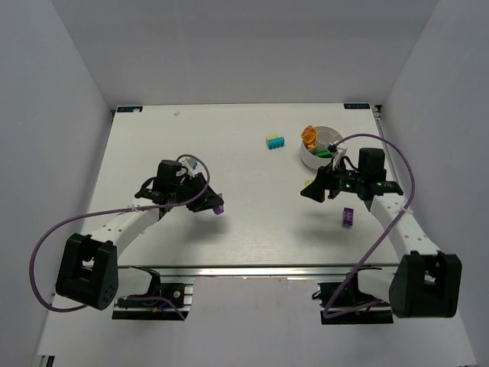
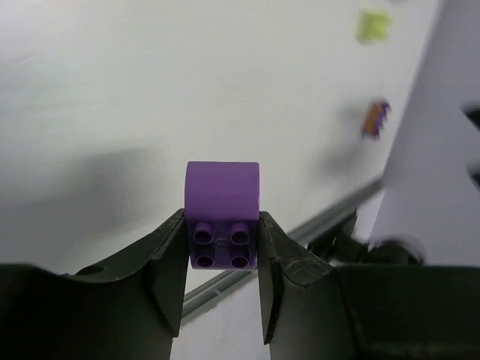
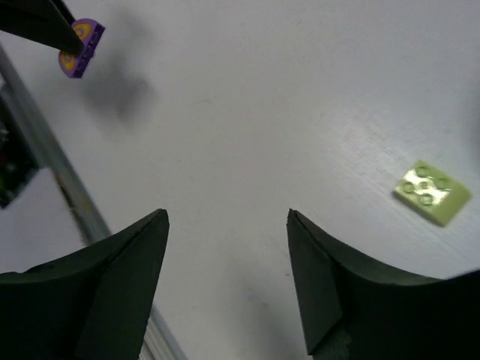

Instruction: Sort the legos into containers by color

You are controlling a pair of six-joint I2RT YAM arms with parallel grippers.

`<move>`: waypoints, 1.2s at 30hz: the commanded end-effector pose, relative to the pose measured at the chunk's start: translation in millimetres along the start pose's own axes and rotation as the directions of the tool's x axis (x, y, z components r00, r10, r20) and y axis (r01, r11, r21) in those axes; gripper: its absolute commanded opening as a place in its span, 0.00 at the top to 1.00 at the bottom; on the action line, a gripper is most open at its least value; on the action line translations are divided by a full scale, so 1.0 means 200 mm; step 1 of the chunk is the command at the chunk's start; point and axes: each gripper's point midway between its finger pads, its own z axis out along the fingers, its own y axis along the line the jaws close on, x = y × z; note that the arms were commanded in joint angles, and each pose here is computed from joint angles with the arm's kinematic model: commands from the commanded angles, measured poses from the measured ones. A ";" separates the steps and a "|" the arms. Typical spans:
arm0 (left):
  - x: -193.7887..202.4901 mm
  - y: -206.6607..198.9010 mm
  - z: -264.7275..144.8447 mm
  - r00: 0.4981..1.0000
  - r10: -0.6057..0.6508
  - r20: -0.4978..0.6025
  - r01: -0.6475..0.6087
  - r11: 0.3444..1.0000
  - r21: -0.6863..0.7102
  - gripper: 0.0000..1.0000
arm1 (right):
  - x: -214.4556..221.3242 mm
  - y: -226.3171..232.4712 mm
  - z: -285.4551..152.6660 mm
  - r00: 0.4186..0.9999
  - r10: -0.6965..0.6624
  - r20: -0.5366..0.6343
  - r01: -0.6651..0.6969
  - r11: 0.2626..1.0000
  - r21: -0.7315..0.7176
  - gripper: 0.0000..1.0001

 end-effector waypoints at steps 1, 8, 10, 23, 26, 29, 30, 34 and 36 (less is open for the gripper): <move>0.00 -0.40 -0.06 0.890 0.449 0.079 -0.444 0.815 0.372 1.00 | -0.03 0.12 0.02 0.997 0.070 -0.042 -0.077 0.980 -0.183 0.34; 0.02 -0.71 -0.01 0.629 0.733 0.259 -0.746 0.475 0.467 1.00 | -0.14 0.17 0.06 0.989 0.092 -0.116 -0.126 0.937 -0.327 0.38; 0.04 -0.82 0.01 0.556 0.760 0.336 -0.792 0.362 0.492 1.00 | -0.21 0.16 0.06 0.994 0.069 -0.081 -0.091 0.947 -0.307 0.32; 0.08 -0.93 0.19 0.225 0.814 0.535 -0.962 0.097 0.256 1.00 | -0.33 0.14 0.17 0.946 0.220 -0.236 -0.269 0.942 -0.200 0.37; 0.08 -0.89 0.27 0.191 0.860 0.473 -0.974 0.105 0.202 1.00 | -0.31 0.19 0.19 0.940 0.200 -0.277 -0.255 0.951 -0.176 0.37; 0.09 -0.88 0.32 0.157 0.879 0.450 -0.984 0.099 0.149 1.00 | -0.31 0.27 0.21 0.924 0.223 -0.311 -0.292 0.936 -0.195 0.33; 0.08 -0.91 0.32 0.140 0.880 0.453 -0.988 0.095 0.120 1.00 | -0.32 0.30 0.21 0.922 0.224 -0.315 -0.300 0.929 -0.216 0.30; 0.10 -0.92 0.38 0.130 0.906 0.402 -0.990 0.097 0.101 1.00 | -0.28 0.31 0.25 0.903 0.244 -0.352 -0.326 0.925 -0.194 0.28; 0.09 -0.94 0.37 0.121 0.906 0.406 -0.992 0.094 0.086 1.00 | -0.24 0.30 0.28 0.891 0.254 -0.375 -0.335 0.927 -0.168 0.28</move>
